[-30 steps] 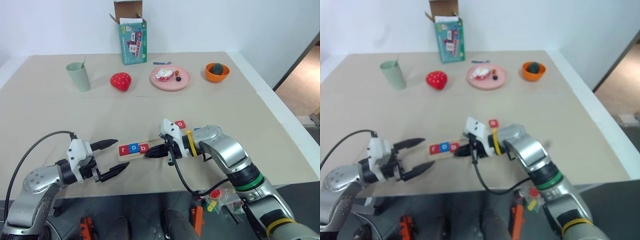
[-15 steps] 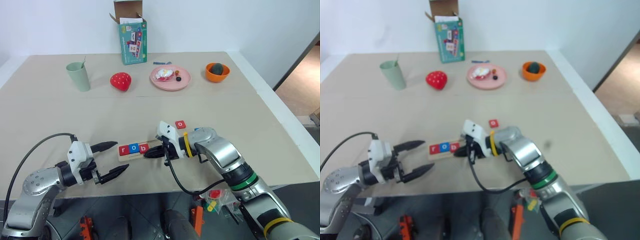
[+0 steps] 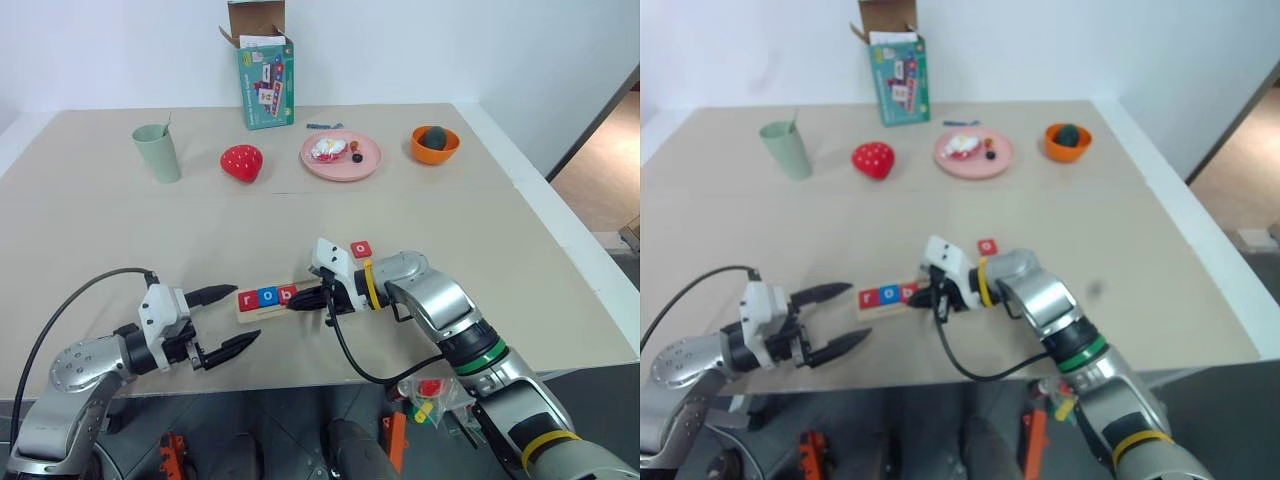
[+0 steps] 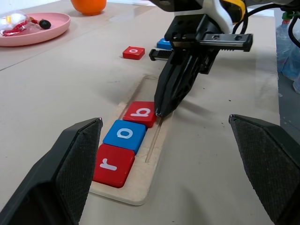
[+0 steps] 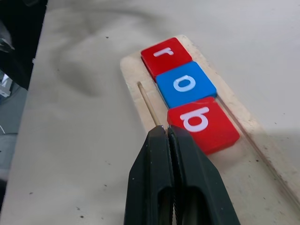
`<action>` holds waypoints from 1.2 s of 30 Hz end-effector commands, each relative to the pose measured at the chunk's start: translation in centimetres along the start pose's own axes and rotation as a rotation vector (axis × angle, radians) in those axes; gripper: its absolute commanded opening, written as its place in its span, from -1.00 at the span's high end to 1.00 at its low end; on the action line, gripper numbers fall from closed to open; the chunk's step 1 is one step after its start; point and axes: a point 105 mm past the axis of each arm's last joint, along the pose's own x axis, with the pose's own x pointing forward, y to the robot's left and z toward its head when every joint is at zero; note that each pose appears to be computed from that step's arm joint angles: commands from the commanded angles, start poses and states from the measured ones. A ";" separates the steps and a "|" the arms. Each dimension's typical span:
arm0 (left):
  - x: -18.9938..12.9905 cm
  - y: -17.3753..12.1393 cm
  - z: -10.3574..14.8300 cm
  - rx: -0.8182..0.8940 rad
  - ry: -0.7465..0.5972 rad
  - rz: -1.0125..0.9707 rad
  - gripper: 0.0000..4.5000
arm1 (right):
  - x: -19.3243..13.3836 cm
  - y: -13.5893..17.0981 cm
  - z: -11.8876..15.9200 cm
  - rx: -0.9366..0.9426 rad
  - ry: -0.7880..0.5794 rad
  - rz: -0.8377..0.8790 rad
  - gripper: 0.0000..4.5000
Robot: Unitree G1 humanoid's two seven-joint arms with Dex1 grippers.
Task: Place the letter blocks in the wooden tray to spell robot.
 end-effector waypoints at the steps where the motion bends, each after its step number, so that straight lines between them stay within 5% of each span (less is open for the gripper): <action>1: 0.0 0.0 0.6 0.041 -0.009 -0.007 -1.00 | 0.0 -0.1 1.1 -0.052 -0.017 0.004 0.98; 36: 0.3 -0.2 0.4 0.039 -0.001 -0.016 -1.00 | 0.4 -0.5 1.1 -0.106 -0.038 0.004 0.98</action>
